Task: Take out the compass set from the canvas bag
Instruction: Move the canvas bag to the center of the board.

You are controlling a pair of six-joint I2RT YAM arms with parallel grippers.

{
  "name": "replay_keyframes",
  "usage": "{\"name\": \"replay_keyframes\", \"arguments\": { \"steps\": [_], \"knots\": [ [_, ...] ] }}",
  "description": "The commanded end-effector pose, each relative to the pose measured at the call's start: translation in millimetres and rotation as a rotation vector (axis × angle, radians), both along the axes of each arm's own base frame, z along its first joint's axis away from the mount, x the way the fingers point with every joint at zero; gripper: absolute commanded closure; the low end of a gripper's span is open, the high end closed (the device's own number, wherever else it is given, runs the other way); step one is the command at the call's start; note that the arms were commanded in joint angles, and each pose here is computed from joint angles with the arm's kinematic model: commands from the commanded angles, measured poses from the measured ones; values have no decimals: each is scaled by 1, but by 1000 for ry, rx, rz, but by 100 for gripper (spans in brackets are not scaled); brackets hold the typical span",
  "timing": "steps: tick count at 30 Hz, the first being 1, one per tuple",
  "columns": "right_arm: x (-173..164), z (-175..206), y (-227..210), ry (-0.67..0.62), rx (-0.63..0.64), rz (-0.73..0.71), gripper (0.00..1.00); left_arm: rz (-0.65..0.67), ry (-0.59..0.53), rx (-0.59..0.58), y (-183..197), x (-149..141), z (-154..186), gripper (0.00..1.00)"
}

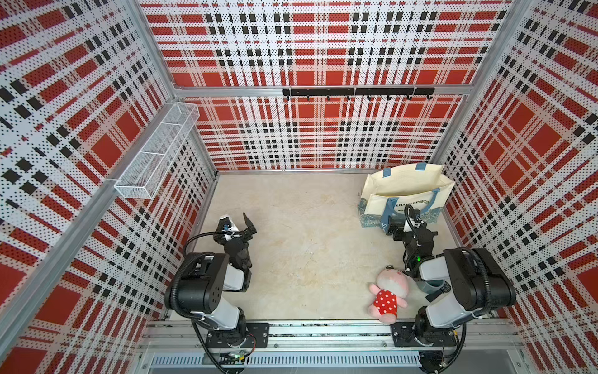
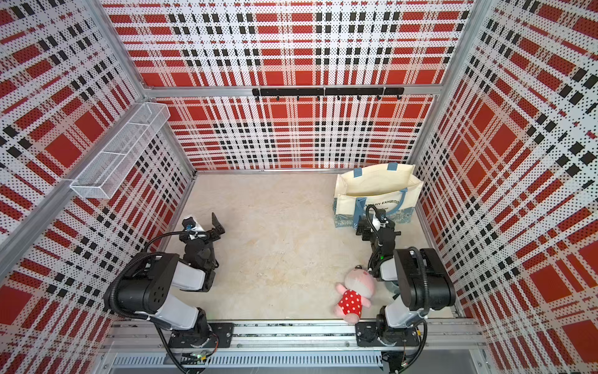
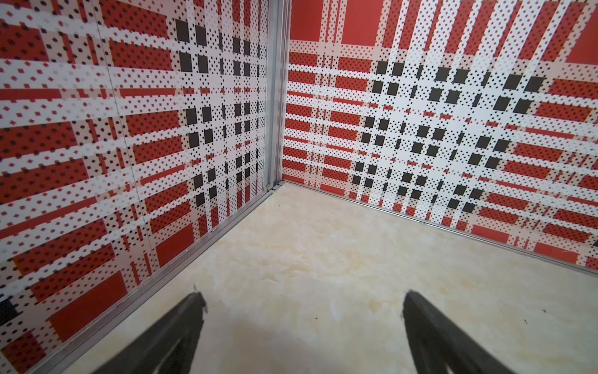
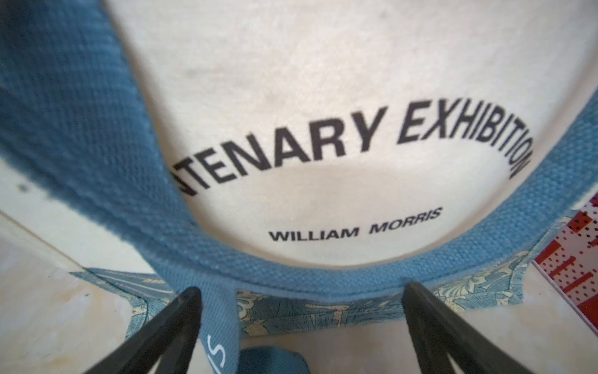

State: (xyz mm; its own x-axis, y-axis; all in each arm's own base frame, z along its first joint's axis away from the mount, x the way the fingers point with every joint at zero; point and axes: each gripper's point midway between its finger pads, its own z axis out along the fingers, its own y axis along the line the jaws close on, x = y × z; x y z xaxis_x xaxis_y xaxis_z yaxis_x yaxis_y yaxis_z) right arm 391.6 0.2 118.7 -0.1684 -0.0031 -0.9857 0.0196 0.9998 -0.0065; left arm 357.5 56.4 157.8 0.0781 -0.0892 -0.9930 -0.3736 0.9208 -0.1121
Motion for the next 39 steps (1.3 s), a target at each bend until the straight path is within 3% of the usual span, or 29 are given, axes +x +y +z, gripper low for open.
{"name": "replay_keyframes", "arguments": {
  "steps": [1,24,27,31,35,39],
  "knots": [
    [3,10,2,-33,-13,13,0,12,-13,9,2,-1,3,2],
    [0,11,0,-44,-15,1,0,7,-18,4,3,-1,4,2],
    [-12,28,5,-93,-48,-2,0,2,-27,19,0,-1,16,2],
    [-24,64,4,-131,-86,-116,0,40,-12,24,0,1,42,2],
    [-41,96,3,-86,61,-196,0,-22,-46,106,-48,1,83,2],
    [-64,120,3,-31,246,-205,0,-130,-44,94,-113,2,101,2]
  ]
}}
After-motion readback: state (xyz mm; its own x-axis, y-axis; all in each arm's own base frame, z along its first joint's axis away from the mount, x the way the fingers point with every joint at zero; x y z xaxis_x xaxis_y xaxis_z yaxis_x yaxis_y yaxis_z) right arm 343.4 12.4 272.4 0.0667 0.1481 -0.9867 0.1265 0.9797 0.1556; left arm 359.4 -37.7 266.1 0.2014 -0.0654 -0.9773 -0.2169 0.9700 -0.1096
